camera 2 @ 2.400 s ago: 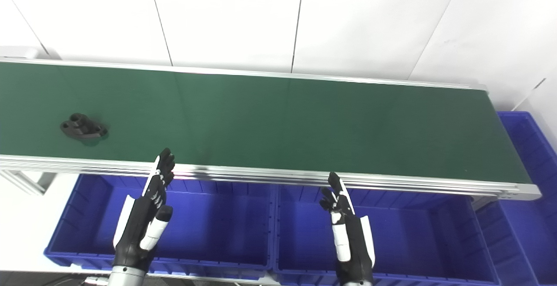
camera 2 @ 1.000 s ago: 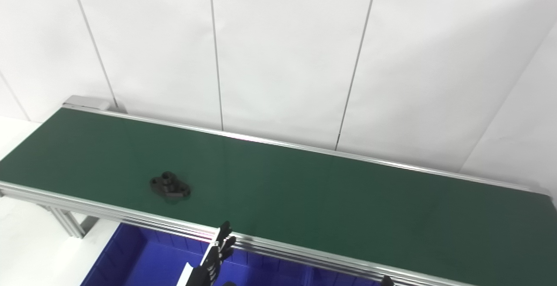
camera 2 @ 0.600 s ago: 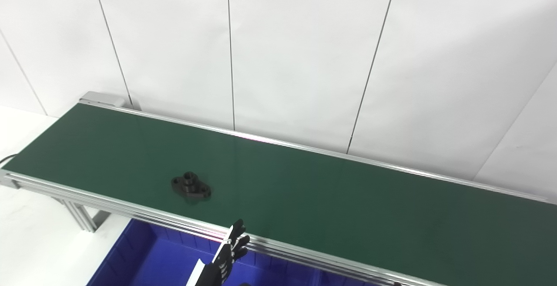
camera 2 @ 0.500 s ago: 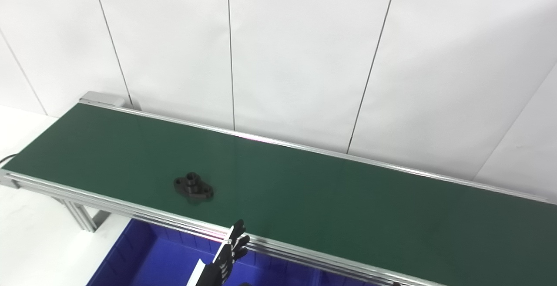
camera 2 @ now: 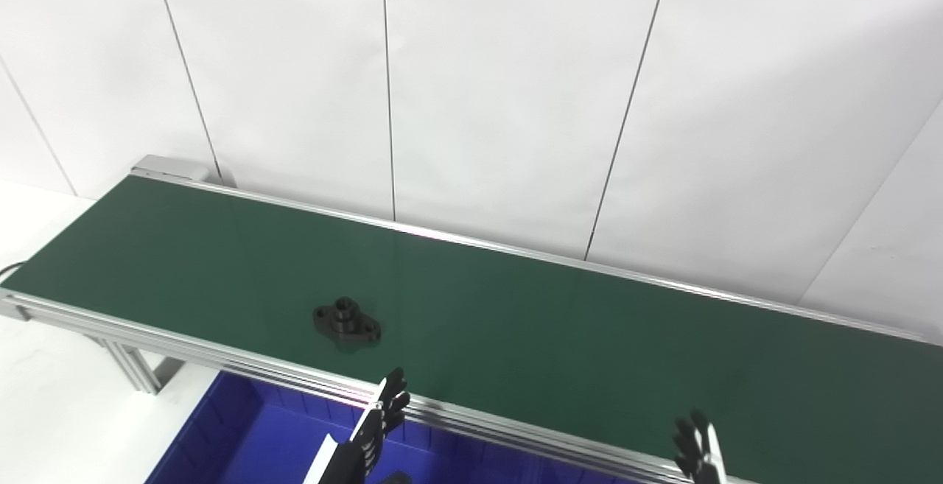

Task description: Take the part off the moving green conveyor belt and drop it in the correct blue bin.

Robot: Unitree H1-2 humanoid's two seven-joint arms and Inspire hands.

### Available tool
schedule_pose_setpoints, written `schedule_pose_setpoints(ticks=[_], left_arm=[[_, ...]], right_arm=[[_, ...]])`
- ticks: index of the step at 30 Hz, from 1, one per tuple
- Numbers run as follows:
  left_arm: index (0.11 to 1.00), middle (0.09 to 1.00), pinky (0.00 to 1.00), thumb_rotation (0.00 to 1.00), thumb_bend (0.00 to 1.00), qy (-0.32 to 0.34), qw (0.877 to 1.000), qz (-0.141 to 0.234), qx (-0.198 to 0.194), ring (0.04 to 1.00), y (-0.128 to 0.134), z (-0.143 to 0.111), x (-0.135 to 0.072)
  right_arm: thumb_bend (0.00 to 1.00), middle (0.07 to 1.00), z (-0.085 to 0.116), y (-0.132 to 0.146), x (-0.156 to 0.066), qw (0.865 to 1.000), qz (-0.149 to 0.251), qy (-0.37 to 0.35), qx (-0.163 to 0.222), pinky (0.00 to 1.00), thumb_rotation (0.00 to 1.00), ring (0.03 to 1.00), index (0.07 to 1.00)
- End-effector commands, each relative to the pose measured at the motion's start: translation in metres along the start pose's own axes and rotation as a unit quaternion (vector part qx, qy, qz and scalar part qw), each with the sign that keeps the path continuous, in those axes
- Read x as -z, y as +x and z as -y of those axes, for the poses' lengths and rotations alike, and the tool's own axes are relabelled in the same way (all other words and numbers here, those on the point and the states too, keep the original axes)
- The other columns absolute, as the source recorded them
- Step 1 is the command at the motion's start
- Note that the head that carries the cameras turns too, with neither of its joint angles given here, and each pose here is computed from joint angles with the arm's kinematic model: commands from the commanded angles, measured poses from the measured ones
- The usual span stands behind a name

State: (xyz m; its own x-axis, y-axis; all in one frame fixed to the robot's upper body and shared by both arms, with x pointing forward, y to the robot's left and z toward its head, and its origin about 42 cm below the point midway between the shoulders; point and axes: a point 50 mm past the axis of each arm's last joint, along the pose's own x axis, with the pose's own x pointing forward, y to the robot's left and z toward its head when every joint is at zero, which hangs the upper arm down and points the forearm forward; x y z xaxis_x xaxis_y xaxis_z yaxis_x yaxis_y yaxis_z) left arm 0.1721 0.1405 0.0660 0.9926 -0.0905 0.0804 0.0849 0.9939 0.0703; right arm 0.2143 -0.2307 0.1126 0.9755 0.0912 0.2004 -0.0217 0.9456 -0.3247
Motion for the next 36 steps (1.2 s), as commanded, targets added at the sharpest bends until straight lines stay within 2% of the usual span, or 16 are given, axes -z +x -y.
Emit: schedule_pose_setpoints(ticks=[1,9,17,19,25,29,33,36], left_arm=[[1.0,1.0,1.0,0.86,0.88,-0.01,1.0,0.016,0.0,0.983,0.005,0.004,-0.006],[1.0,1.0,1.0,0.92,0.88,-0.011,1.0,0.012,0.008,1.0,0.005,0.009,-0.005],[1.0,1.0,1.0,0.92,0.84,-0.015,1.0,0.01,0.022,1.0,0.003,0.015,-0.004],[1.0,1.0,1.0,0.92,0.83,-0.015,1.0,0.01,0.024,1.0,0.003,0.014,-0.004],[1.0,1.0,1.0,0.92,0.83,-0.017,0.999,0.011,0.027,1.0,0.003,0.014,-0.003],[1.0,1.0,1.0,0.92,0.83,-0.016,0.999,0.011,0.028,1.0,0.003,0.014,-0.003],[1.0,1.0,1.0,0.93,0.84,-0.016,0.999,0.014,0.03,1.0,0.003,0.016,-0.003],[1.0,1.0,1.0,0.93,0.85,-0.017,0.999,0.016,0.031,1.0,0.004,0.017,-0.003]], right_arm=[[0.84,0.911,0.005,0.016,-0.013,1.0,0.028,0.001,0.008,0.84,0.66,0.876,0.943],[0.9,0.876,-0.002,0.059,-0.03,0.997,0.05,-0.057,-0.012,0.76,0.6,0.833,0.895],[0.9,0.837,-0.021,0.109,-0.053,0.993,0.033,-0.109,-0.034,0.77,0.49,0.815,0.875],[0.9,0.813,-0.027,0.121,-0.058,0.992,0.023,-0.123,-0.035,0.7,0.45,0.783,0.867],[0.89,0.8,-0.046,0.149,-0.068,0.986,0.007,-0.163,-0.042,0.64,0.44,0.755,0.852],[0.91,0.802,-0.06,0.167,-0.071,0.98,0.002,-0.192,-0.05,0.57,0.48,0.72,0.844],[0.92,0.781,-0.074,0.182,-0.074,0.972,0.001,-0.228,-0.054,0.53,0.48,0.69,0.83],[0.91,0.776,-0.084,0.192,-0.076,0.965,0.0,-0.254,-0.064,0.54,0.48,0.689,0.833]])
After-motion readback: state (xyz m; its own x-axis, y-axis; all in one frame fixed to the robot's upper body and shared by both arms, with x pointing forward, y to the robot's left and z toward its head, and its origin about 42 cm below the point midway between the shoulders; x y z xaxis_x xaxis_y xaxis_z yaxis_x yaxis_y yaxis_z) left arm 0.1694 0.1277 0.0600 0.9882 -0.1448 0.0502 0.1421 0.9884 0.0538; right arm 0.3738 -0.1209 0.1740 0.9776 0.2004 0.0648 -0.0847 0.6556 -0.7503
